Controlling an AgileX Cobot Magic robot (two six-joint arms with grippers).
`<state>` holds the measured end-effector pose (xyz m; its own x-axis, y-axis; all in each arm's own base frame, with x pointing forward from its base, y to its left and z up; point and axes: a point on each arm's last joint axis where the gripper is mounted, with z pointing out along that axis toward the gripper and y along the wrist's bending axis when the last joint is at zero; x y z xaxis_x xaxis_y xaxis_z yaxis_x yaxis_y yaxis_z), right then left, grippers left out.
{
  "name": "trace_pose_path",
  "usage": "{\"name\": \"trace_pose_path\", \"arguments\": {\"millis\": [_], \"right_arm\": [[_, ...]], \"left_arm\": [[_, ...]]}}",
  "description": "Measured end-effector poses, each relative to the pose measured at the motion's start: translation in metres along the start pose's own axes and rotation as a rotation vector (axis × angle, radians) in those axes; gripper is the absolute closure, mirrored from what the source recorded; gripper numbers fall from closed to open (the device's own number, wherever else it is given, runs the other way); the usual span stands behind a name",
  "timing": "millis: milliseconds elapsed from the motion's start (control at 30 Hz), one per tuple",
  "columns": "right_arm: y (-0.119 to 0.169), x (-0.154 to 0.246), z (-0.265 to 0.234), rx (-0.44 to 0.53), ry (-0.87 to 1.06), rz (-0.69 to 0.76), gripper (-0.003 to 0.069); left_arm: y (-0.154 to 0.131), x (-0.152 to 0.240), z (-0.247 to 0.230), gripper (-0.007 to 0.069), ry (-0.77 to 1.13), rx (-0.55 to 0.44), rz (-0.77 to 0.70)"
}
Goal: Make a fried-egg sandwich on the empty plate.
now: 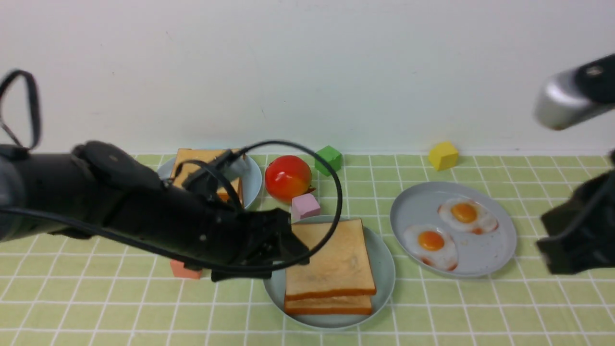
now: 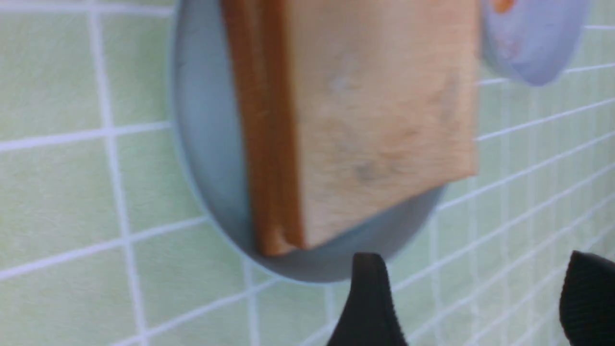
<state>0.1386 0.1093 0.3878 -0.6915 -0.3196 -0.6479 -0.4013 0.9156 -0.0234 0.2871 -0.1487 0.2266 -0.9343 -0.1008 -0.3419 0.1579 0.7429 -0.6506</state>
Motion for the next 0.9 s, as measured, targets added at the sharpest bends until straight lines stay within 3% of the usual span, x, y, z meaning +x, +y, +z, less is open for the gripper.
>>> {"name": "trace_pose_path", "arguments": {"millis": [133, 200, 367, 533, 700, 900], "right_arm": [[-0.007, 0.021, -0.018, -0.062, -0.077, 0.040, 0.0662], [-0.014, 0.041, -0.027, -0.114, -0.179, 0.057, 0.0662], [-0.031, 0.085, -0.036, -0.161, -0.421, 0.046, 0.0662], [-0.038, 0.125, -0.026, -0.209, -0.570, 0.037, 0.0659], [-0.036, 0.143, -0.011, -0.247, -0.645, 0.024, 0.0655], [-0.033, 0.150, 0.004, -0.251, -0.628, 0.006, 0.0652]], "left_arm": [[-0.025, 0.006, -0.036, 0.0142, -0.032, 0.053, 0.087], [-0.044, 0.017, -0.070, 0.0200, -0.056, 0.079, 0.155], [-0.067, 0.058, -0.141, 0.0400, -0.136, 0.067, 0.192], [-0.058, 0.121, -0.192, 0.0625, -0.229, -0.003, 0.184], [-0.037, 0.189, -0.224, 0.0638, -0.348, 0.016, 0.066], [-0.017, 0.221, -0.231, 0.0638, -0.525, 0.059, 0.090]]}}
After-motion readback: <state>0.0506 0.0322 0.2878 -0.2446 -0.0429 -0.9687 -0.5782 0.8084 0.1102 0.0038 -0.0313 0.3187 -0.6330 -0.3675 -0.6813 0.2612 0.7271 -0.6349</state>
